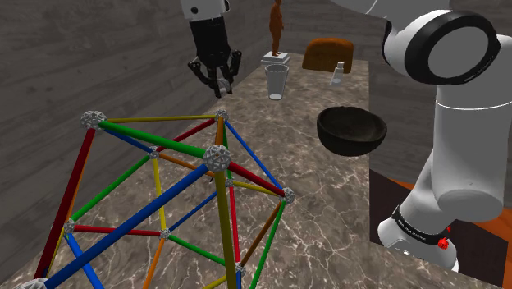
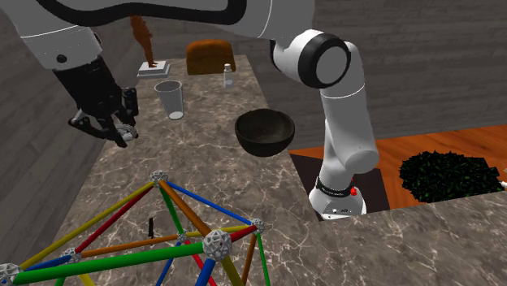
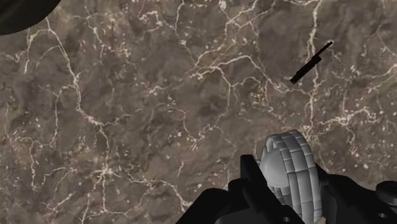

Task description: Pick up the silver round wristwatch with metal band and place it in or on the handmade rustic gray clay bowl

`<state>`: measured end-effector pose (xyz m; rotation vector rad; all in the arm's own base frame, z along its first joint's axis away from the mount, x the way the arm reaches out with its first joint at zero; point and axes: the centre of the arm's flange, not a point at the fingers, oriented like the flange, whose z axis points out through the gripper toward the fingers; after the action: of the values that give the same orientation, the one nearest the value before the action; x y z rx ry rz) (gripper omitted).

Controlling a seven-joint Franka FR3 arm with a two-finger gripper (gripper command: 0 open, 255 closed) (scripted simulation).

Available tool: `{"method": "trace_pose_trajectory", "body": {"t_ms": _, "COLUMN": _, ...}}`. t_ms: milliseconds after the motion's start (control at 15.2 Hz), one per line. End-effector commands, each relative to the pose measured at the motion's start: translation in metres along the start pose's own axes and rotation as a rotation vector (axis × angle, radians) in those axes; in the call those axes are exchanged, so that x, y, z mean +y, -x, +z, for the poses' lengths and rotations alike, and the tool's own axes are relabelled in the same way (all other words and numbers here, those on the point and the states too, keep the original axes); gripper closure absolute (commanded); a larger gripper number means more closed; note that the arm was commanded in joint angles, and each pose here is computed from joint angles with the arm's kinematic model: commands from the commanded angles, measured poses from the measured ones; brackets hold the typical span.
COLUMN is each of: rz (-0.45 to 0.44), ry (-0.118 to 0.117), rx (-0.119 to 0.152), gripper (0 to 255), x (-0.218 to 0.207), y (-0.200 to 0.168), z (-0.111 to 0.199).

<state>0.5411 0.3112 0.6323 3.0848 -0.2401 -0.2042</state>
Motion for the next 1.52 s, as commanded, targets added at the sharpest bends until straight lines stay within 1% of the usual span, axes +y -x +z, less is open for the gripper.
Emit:
{"method": "trace_pose_trajectory", "body": {"t_ms": 0, "rz": 0.002, "ry": 0.0, "rx": 0.0, "gripper": 255, "x": 0.021, "y": 0.016, "z": 0.006}}
{"method": "trace_pose_trajectory", "body": {"t_ms": 1452, "rz": 0.002, "ry": 0.0, "rx": 0.0, "gripper": 255, "x": 0.247, "y": 0.195, "z": 0.045}}
